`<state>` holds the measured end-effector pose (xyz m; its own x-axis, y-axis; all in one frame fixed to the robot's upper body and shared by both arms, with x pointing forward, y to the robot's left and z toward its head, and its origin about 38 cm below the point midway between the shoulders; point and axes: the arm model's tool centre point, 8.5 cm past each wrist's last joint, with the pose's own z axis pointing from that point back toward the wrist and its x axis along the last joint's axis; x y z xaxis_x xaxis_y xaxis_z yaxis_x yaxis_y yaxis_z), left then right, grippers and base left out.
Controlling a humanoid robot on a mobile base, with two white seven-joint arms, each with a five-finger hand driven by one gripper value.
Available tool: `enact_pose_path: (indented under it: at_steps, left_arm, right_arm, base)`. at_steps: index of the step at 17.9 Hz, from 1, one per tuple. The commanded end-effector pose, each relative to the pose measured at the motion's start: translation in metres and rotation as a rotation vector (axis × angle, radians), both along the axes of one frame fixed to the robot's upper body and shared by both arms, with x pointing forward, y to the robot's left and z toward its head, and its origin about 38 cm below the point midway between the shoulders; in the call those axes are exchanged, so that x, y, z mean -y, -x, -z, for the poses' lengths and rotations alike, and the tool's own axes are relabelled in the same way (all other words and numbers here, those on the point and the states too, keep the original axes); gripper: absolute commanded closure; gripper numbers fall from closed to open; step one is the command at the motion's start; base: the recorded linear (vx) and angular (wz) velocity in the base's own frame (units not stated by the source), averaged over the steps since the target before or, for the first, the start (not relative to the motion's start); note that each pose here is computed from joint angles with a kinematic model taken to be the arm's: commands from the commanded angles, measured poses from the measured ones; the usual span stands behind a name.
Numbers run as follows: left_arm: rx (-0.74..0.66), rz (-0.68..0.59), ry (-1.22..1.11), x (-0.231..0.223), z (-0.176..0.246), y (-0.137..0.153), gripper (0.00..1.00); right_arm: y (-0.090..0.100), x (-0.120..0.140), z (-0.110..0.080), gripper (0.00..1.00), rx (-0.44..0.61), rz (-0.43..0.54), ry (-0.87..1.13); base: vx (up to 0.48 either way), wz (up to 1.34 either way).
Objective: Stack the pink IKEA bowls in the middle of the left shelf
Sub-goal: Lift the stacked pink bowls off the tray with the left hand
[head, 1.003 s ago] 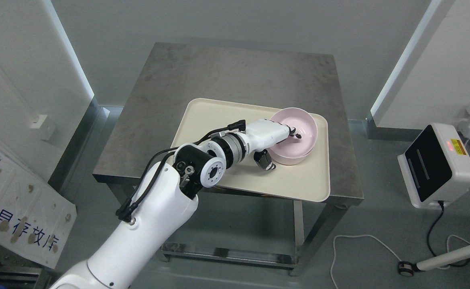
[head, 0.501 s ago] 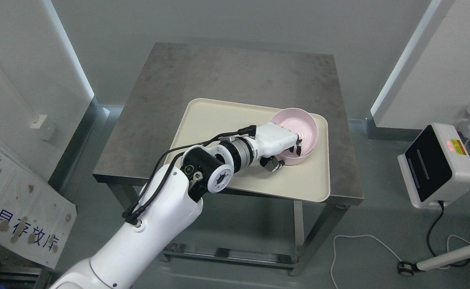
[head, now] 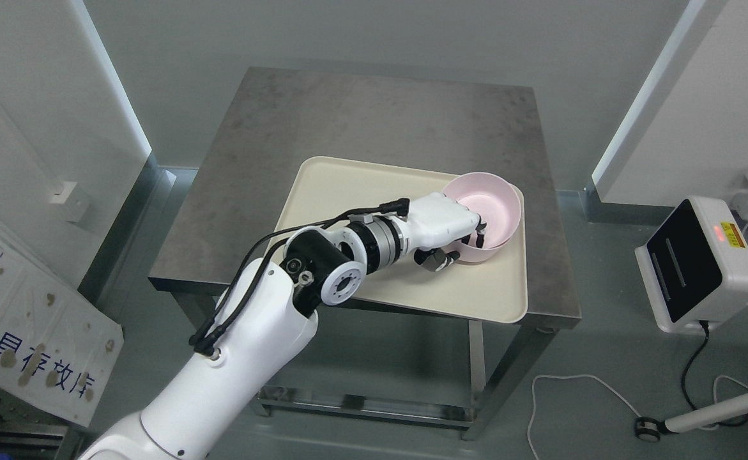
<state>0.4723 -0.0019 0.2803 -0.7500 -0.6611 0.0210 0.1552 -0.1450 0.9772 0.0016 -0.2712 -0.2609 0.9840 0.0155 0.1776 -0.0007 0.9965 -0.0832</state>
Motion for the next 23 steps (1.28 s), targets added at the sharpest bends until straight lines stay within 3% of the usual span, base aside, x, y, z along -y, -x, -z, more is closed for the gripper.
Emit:
enact_pose_path:
  at_steps: [1, 7, 17, 23]
  left_arm:
    - [0.005, -0.088, 0.124, -0.047, -0.027, -0.021, 1.0]
    - [0.036, -0.006, 0.317, -0.088, -0.053, -0.018, 0.99]
    - [0.05, 0.08, 0.485, -0.15, 0.0, 0.013, 0.99]
    - [0.101, 0.092, 0.515, -0.156, -0.012, 0.026, 0.99]
  right_arm:
    - [0.0, 0.011, -0.001, 0.0, 0.0, 0.001, 0.019]
    - [0.0, 0.011, -0.001, 0.0, 0.0, 0.001, 0.019]
    - [0.0, 0.011, -0.001, 0.0, 0.0, 0.001, 0.019]
    - [0.0, 0.011, -0.001, 0.0, 0.0, 0.001, 0.019]
  base:
    - [0.008, 0.02]
    - [0.008, 0.0]
    - [-0.032, 0.0]
    - [-0.149, 0.11]
